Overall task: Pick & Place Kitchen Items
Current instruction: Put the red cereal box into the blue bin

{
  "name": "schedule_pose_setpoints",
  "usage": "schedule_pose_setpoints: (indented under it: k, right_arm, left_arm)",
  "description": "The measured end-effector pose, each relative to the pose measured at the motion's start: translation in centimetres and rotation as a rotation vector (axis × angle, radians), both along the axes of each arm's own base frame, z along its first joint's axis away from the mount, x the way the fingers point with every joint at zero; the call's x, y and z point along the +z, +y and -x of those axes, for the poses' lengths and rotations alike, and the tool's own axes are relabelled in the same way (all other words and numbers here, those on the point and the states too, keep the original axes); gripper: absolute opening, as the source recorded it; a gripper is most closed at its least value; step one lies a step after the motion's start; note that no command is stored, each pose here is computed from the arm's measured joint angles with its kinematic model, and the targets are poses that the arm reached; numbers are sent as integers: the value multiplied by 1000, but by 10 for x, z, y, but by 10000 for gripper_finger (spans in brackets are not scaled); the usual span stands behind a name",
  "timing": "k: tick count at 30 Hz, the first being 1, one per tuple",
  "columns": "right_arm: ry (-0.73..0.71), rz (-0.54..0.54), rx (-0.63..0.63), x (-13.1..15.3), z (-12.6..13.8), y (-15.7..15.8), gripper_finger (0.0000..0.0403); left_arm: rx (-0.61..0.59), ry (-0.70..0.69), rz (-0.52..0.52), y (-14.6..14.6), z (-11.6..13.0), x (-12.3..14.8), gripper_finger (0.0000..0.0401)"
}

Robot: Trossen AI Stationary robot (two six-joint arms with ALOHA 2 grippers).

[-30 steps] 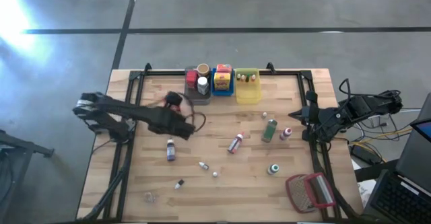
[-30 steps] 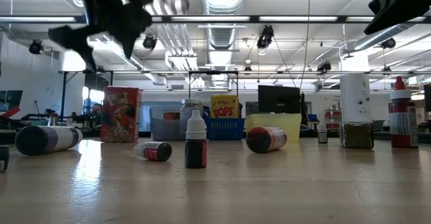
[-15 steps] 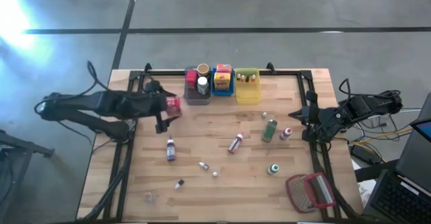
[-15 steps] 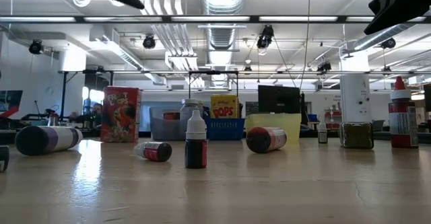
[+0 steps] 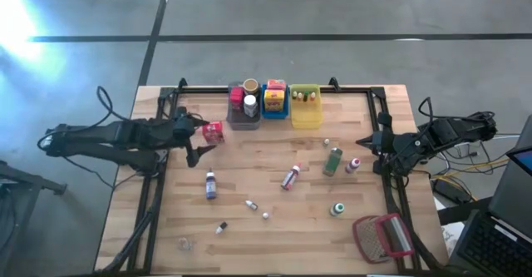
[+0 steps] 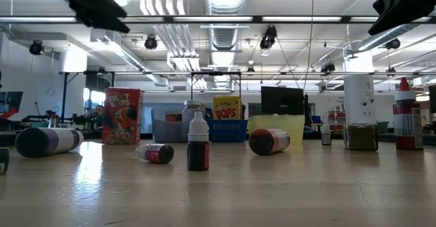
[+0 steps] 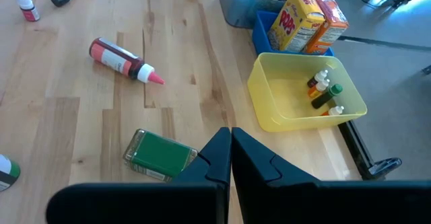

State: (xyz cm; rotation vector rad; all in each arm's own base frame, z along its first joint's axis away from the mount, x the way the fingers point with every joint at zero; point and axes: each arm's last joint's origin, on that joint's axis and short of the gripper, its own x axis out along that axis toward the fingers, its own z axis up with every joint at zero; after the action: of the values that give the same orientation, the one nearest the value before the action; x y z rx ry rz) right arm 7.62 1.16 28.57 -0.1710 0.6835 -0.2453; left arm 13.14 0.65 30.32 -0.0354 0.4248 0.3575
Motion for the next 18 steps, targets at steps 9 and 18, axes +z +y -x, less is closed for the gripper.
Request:
schedule_pose_setpoints:
  k: [9, 18]
  right_arm:
    - [0, 0, 0, 0, 0, 0, 8]
    - [0, 0, 0, 0, 0, 0, 8]
  left_arm:
    - [84, 296, -96, 6, 14, -21, 399]
    - [132, 459, -86, 29, 21, -28, 399]
